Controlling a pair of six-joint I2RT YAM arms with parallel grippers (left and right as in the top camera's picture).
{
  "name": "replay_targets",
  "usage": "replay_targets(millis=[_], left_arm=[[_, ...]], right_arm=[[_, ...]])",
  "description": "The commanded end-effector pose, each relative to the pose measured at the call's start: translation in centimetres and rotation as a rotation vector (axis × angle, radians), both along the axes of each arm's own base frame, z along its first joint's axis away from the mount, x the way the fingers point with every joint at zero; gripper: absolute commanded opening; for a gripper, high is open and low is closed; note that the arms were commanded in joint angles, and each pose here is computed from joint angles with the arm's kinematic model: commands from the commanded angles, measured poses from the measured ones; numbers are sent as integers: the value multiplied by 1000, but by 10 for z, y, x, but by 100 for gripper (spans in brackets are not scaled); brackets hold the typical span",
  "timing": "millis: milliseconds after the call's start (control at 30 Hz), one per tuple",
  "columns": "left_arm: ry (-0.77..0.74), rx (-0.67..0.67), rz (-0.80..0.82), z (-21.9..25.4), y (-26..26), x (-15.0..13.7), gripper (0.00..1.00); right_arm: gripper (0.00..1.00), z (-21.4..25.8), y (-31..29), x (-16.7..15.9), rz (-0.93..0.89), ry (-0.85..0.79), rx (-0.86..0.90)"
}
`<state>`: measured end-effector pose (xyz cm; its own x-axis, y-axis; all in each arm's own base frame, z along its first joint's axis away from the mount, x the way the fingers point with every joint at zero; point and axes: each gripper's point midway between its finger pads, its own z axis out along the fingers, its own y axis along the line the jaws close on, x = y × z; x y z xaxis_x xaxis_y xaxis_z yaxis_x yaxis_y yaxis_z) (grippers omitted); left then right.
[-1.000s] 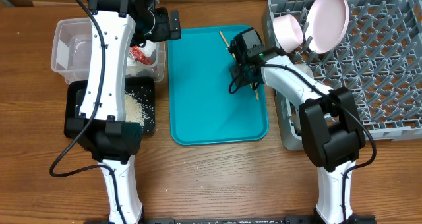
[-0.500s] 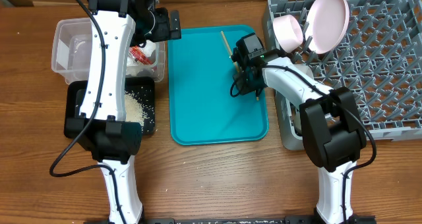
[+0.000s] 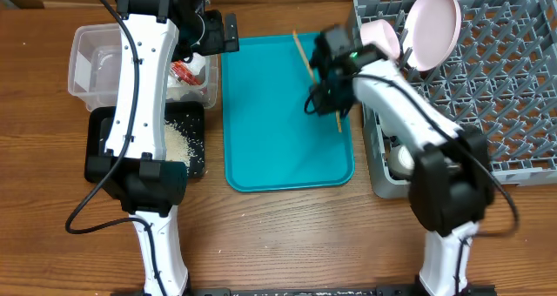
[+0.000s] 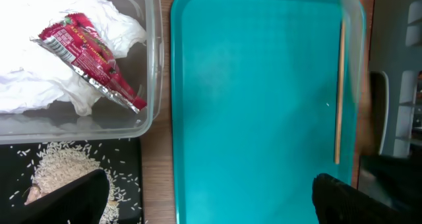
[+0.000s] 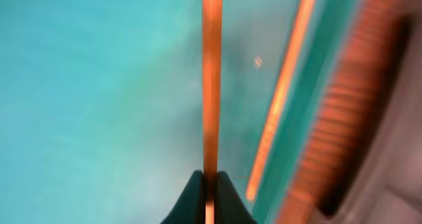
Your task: Sort waste into correct bins and load items into the dishwasher
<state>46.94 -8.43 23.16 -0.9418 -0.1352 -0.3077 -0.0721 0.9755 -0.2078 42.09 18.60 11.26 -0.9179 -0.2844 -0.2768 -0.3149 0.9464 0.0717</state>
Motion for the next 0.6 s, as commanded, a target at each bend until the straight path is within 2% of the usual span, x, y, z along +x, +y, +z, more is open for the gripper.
replay_targets(millis=[0,100,267,567], left_arm=[[-28,2,-5,9,-2,1,100],[-28,2,-5,9,-2,1,100],[-28,3,-4,9,-2,1,100],[-28,2,-5,9,-2,1,100]], right_arm=[[4,105,-42,1,-117,-201,14],[4,120,-87,-19,-200,-173,-50],[4,112,-146,-50,-349,-25,-94],[4,59,-191,-103,-482,251,-158]])
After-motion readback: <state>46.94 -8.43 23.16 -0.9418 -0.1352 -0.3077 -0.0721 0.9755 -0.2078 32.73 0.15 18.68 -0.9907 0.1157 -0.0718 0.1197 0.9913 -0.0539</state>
